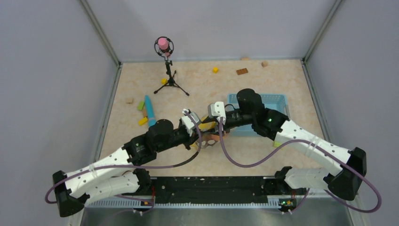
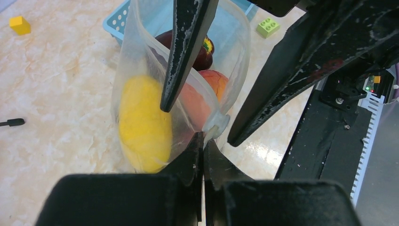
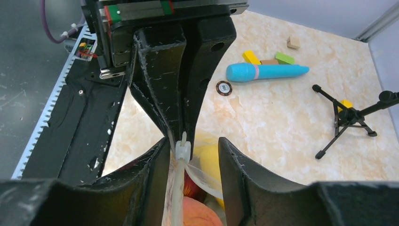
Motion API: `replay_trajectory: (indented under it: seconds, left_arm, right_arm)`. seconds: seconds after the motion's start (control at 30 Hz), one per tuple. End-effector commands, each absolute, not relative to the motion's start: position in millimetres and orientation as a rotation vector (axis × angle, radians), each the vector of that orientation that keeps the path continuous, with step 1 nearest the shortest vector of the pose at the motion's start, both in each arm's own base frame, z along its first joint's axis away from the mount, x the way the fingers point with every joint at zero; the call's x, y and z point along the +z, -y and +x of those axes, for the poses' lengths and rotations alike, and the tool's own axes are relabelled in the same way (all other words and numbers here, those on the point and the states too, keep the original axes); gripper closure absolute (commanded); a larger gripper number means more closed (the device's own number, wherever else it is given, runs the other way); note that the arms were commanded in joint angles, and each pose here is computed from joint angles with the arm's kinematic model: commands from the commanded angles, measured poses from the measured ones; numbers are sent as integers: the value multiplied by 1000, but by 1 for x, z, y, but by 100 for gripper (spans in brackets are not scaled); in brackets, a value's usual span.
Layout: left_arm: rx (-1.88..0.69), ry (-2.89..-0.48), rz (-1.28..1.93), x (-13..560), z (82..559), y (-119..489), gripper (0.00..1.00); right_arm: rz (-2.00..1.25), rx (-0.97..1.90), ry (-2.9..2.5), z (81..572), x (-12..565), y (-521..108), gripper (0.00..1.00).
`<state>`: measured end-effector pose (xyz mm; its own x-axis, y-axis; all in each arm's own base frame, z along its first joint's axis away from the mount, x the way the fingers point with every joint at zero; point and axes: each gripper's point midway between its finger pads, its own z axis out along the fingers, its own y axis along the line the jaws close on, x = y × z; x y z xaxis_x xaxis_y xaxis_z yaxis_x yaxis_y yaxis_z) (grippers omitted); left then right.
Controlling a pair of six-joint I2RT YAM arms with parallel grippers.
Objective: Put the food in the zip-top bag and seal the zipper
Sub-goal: Zip the zipper food storage bag at the center of the board.
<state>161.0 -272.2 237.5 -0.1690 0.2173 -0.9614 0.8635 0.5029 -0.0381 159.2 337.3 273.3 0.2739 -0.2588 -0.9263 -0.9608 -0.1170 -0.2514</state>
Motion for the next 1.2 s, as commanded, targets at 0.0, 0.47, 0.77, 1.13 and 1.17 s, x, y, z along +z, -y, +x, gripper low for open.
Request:
replay_trajectory:
  seconds: [0.0, 0.47, 0.77, 1.13, 1.17]
  left_arm:
    - [-806, -1576, 884, 274, 160, 276, 100]
    - [-855, -1532, 908, 278, 150, 276, 100]
    - [-848, -1538, 870, 280, 153, 274, 100]
    - [-827, -1532, 465, 295, 173, 231, 100]
    - [-812, -1531, 430, 294, 176, 225, 100]
  right_arm:
    - [-1537, 926, -1112, 161, 292, -348, 61]
    - [-1560, 973, -1168, 155, 277, -347, 89]
    - [-1553, 979, -1170, 154, 279, -347, 100]
    - [-1562, 764, -1387, 189, 259, -320, 100]
    - [-1557, 761, -1400, 191, 259, -317, 100]
